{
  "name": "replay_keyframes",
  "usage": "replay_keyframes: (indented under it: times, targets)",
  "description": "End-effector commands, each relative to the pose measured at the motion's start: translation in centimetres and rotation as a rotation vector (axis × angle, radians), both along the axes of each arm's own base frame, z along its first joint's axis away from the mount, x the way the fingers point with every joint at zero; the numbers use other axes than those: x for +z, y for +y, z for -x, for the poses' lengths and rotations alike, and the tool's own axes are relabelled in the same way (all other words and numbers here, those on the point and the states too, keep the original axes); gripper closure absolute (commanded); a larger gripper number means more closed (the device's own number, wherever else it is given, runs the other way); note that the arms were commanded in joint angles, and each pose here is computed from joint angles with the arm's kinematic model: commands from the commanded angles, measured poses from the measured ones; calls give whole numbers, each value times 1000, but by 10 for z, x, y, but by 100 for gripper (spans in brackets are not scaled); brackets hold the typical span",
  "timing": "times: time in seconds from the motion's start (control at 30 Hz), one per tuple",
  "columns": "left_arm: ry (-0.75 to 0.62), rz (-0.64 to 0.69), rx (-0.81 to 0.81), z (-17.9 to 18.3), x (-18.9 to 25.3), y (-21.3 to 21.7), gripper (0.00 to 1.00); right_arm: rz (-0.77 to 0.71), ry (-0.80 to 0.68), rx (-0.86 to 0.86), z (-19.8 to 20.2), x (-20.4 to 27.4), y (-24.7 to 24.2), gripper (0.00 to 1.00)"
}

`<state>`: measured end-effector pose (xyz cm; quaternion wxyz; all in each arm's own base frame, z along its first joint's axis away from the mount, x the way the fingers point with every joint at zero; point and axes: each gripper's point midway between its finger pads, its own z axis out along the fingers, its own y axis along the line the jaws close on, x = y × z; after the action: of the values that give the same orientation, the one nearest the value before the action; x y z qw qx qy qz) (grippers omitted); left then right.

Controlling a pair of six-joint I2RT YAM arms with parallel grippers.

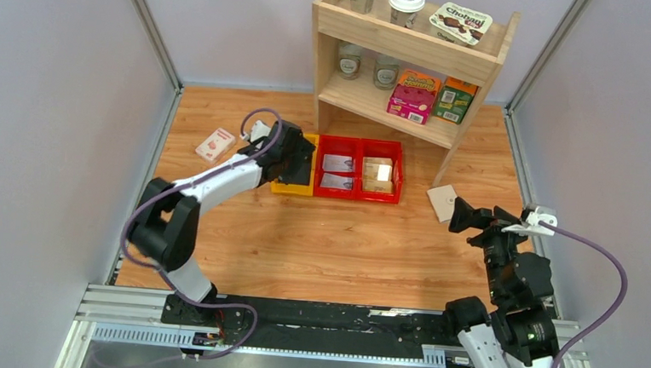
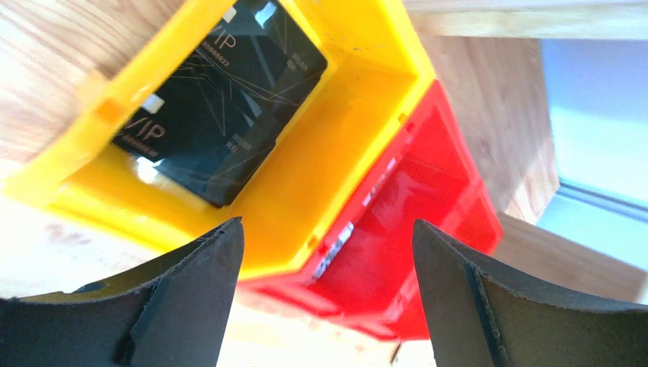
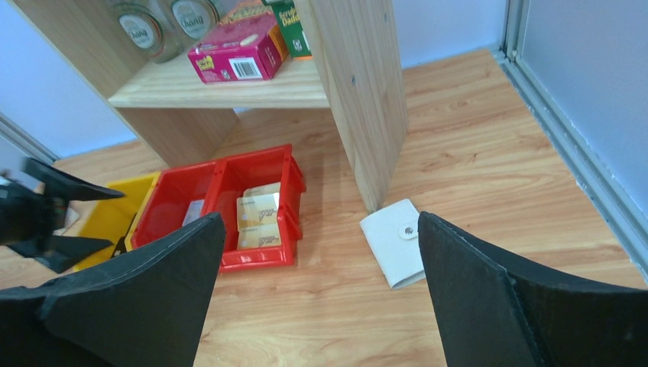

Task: Take the credit cards out of the card holder
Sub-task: Move the storage box to the center of the board, then move the card holder to the center of the board.

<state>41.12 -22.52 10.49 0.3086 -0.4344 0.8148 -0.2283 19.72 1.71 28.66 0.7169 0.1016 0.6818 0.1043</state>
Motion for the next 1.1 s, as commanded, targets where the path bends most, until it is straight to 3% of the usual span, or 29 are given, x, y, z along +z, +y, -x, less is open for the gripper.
replay_keyframes:
  times: [0.0,0.1,0.3,0.4,0.53,0.6,0.73,0.83,1.07]
  targets:
    - [-180,-139,-70,21,68,36,12,-31,87,14,-5,-3,6,0]
    - [-292,-250,-106,44,112,70,12,-43,159,-1,-6,-7,6,0]
    - [-501,-598,-208,105,178,137,4,-45,344,33,-14,-34,19,0]
    - [-513,-760,-161,143,195,182,0,-77,458,14,-18,-54,23,0]
    - [-584,-930,-167,178,209,216,0,-189,559,-121,-26,-77,15,0]
    - [-606,-991,-161,191,212,228,0,-220,587,-104,-31,-81,24,0]
    - [-606,-1022,-129,204,204,242,0,-237,643,-116,-40,-91,27,0]
    - [-560,-1008,-191,197,181,232,0,-246,714,-143,-48,-105,22,0]
    - [-435,-996,-304,186,154,217,0,-387,805,-389,-83,-125,-37,0]
